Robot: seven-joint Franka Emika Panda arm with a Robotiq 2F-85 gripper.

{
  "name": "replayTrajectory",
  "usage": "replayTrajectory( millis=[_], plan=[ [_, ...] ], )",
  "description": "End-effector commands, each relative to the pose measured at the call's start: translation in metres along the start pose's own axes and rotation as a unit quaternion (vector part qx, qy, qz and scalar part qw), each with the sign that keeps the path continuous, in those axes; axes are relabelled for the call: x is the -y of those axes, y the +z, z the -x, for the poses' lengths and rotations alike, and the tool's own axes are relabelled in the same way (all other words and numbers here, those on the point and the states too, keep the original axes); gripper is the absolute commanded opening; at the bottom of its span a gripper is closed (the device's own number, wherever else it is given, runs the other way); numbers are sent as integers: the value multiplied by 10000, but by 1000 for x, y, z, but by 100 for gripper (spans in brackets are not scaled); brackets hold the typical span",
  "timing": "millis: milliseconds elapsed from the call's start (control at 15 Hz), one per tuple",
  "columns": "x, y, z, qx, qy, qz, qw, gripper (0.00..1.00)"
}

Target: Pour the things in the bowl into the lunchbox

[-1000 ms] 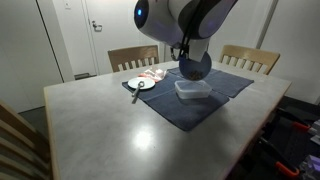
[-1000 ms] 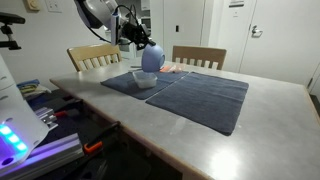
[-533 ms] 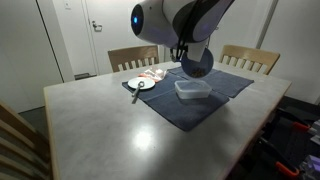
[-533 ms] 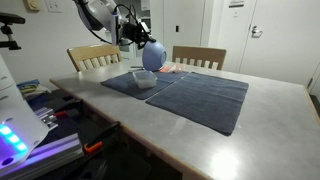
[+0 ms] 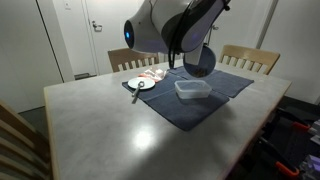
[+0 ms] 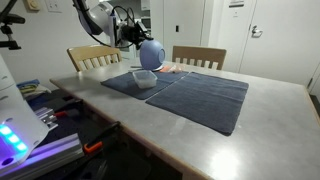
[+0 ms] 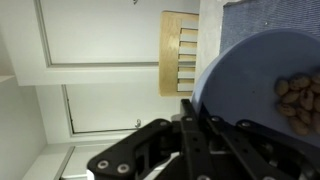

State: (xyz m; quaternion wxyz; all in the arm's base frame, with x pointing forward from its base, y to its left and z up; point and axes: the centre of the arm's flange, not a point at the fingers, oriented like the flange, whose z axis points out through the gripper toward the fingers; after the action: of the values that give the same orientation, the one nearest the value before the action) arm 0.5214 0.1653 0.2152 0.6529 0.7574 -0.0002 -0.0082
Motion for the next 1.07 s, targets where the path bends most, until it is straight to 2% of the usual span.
replayTrajectory(
  millis=[0,1000],
  plan=[
    [8,-16,-14,4,-266,305,9992,1],
    [24,-32,-30,36,-674,1347,9886,1]
  ],
)
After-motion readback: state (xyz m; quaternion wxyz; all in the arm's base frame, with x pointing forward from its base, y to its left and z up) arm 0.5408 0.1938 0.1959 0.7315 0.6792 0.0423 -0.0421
